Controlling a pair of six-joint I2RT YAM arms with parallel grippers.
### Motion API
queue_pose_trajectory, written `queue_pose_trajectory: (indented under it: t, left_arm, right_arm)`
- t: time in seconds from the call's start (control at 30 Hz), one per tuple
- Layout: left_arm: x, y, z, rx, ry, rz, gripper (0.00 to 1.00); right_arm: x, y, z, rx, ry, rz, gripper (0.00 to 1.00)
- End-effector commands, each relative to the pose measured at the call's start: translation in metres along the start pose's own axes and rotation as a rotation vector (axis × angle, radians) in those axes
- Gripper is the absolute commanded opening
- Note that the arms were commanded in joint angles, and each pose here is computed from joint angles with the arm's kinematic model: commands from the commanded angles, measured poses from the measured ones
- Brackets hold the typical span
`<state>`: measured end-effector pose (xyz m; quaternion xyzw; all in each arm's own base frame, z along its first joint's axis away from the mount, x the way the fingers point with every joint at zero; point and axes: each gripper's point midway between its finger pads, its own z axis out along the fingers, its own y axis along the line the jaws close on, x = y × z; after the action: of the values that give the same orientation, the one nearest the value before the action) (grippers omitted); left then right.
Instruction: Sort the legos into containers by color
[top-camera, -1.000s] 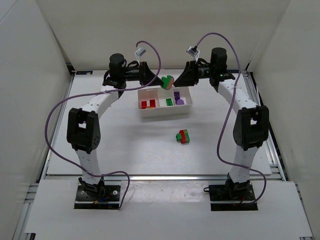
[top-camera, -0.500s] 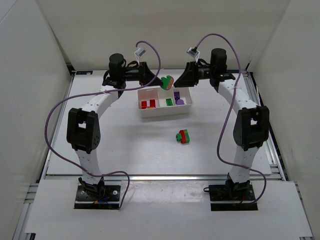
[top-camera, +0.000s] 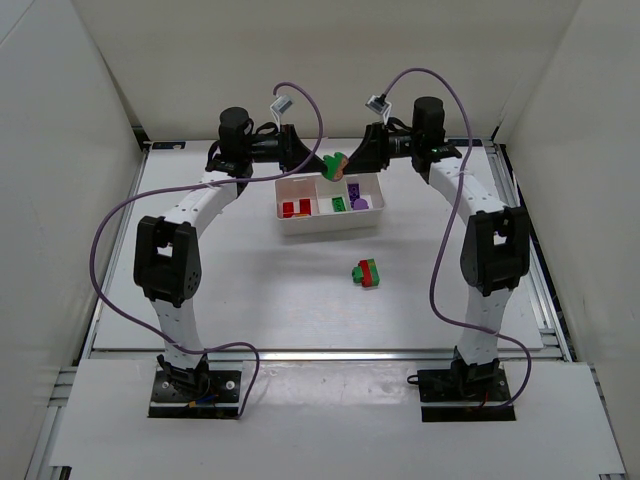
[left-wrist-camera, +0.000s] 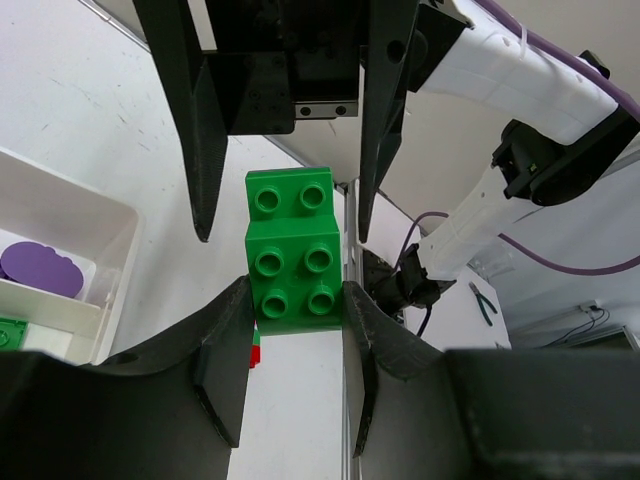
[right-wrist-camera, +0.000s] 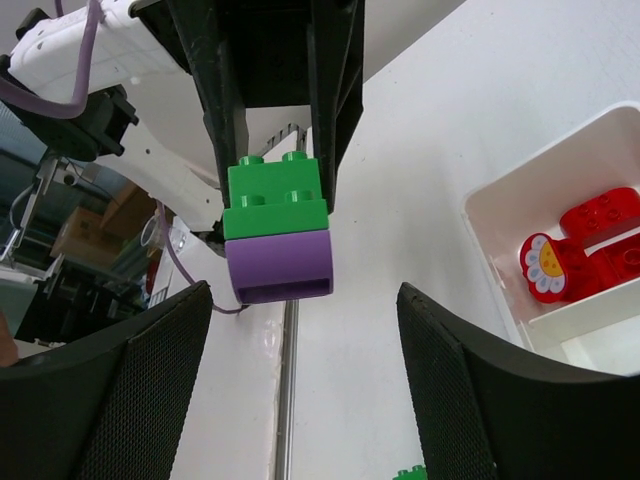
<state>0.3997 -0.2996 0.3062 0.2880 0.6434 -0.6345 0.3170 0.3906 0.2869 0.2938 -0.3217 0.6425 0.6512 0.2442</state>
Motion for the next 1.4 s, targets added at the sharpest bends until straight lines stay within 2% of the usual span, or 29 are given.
queue_pose_trajectory:
  t: [0.0,0.1,0.23,0.3,0.43,0.53,0.63,0.73,1.1,1.37]
  left_arm:
    - [-0.017,-0.035,-0.002,0.042,-0.003,0.094,0.1]
    - [-0.017,-0.035,-0.002,0.045,-0.001,0.097,0.1]
    - [-0.017,-0.033,-0.002,0.044,0.0,0.094,0.1]
    - [-0.017,-0.032,-0.001,0.044,0.0,0.091,0.1]
    - [-0.016,-0.029,0.0,0.037,-0.004,0.085,0.1]
    - [-0.016,-0.028,0.0,0.036,-0.003,0.084,0.1]
    - [-0.014,-0.025,0.0,0.025,-0.011,0.081,0.1]
    - [-0.016,-0.023,-0.002,0.002,-0.029,0.09,0.1]
    - [-0.048,-0.008,-0.033,-0.117,-0.127,0.167,0.1]
    - [-0.05,-0.004,-0.037,-0.137,-0.137,0.165,0.1]
  right_arm:
    - [-0.016,0.008,0.003,-0.01,-0.008,-0.08,0.78]
    - [-0.016,0.006,0.006,-0.012,-0.006,-0.08,0.78]
    - [-0.018,0.006,0.009,-0.015,-0.01,-0.088,0.64]
    - [-0.019,0.007,0.01,-0.018,-0.012,-0.093,0.61]
    - [-0.018,0.01,0.012,-0.036,-0.001,-0.098,0.44]
    - [-0.015,0.014,0.013,-0.052,0.012,-0.1,0.36]
    - [-0.013,0.016,0.013,-0.06,0.019,-0.103,0.13]
    - [-0.01,0.018,0.009,-0.052,0.016,-0.099,0.02]
    - [0.001,0.016,-0.026,0.006,-0.006,-0.068,0.0]
    - [0.003,0.015,-0.033,0.012,-0.009,-0.074,0.0]
